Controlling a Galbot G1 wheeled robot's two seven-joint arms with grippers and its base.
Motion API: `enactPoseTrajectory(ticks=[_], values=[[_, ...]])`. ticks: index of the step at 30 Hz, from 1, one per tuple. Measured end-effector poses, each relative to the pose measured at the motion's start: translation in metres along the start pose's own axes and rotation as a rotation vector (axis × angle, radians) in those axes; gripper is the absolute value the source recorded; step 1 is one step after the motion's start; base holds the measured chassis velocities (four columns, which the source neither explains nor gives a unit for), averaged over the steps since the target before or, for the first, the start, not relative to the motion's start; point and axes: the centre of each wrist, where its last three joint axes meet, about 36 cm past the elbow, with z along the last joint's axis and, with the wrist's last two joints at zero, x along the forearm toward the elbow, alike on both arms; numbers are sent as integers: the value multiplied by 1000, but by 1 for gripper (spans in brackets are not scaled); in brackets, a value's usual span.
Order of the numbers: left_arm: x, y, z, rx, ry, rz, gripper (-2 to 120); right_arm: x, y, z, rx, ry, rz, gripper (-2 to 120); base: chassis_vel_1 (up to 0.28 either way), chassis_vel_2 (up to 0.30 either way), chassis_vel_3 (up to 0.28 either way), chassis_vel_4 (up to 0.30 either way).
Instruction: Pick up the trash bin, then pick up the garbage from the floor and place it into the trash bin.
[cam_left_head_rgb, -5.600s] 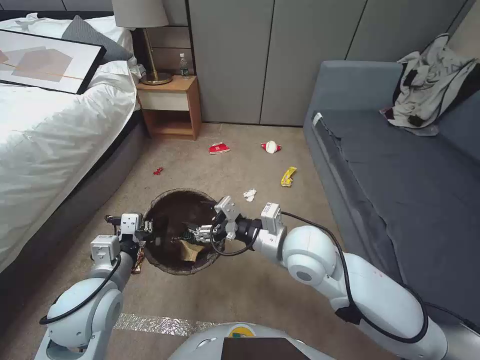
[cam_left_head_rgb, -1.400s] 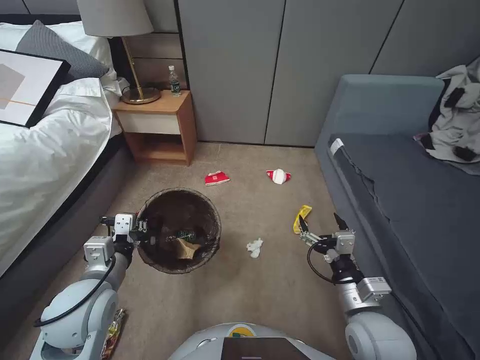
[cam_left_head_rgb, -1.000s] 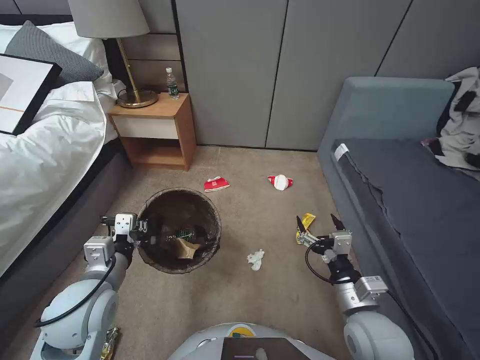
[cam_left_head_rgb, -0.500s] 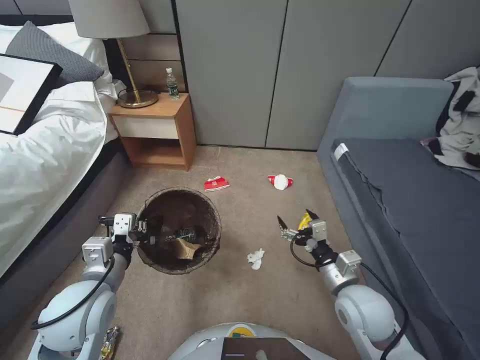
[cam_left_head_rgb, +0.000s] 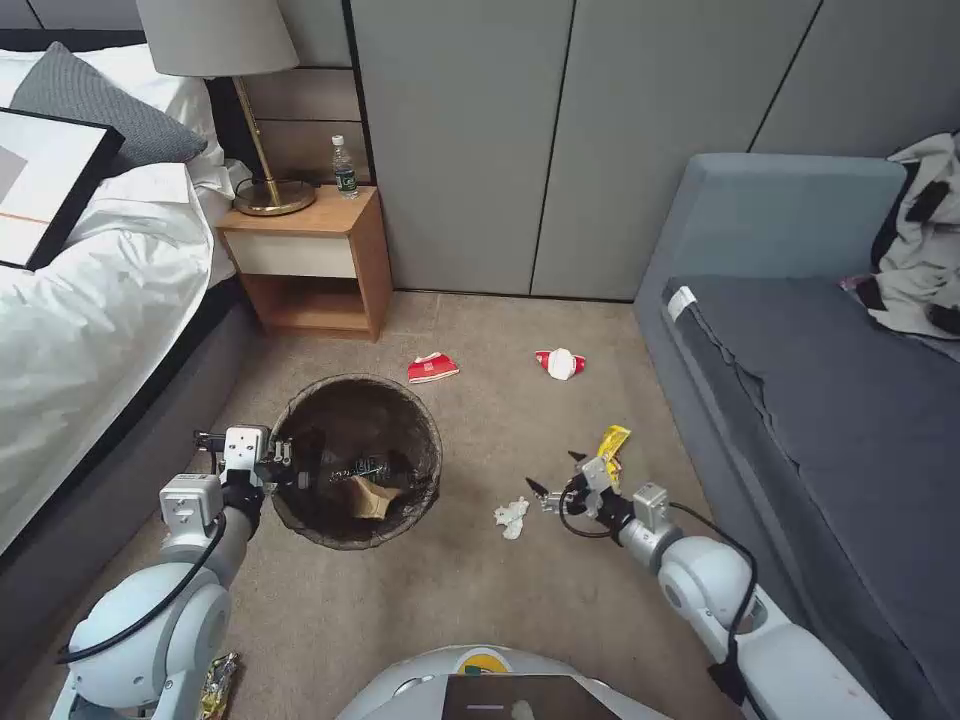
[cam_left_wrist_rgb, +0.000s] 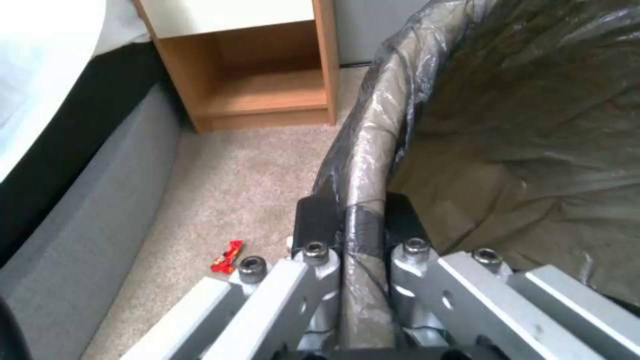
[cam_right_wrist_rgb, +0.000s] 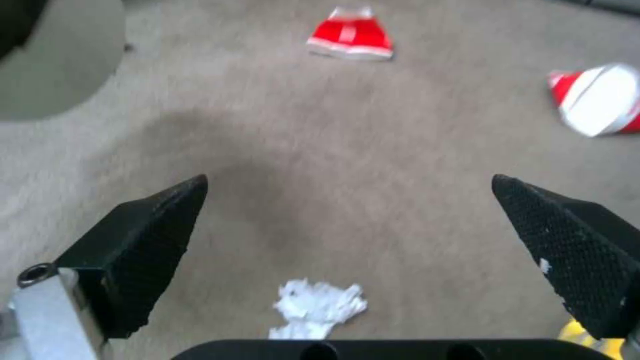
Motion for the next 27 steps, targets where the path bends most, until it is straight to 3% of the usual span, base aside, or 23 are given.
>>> enactPoseTrajectory(ticks=[15,27], values=[[-2,0,1,1,4,-4,3,-41,11,37,-51,182,-29,100,0,0,0,0],[-4,1,4,11,13,-7,3,-85,11,58,-86,242,-9,100,0,0,0,0]])
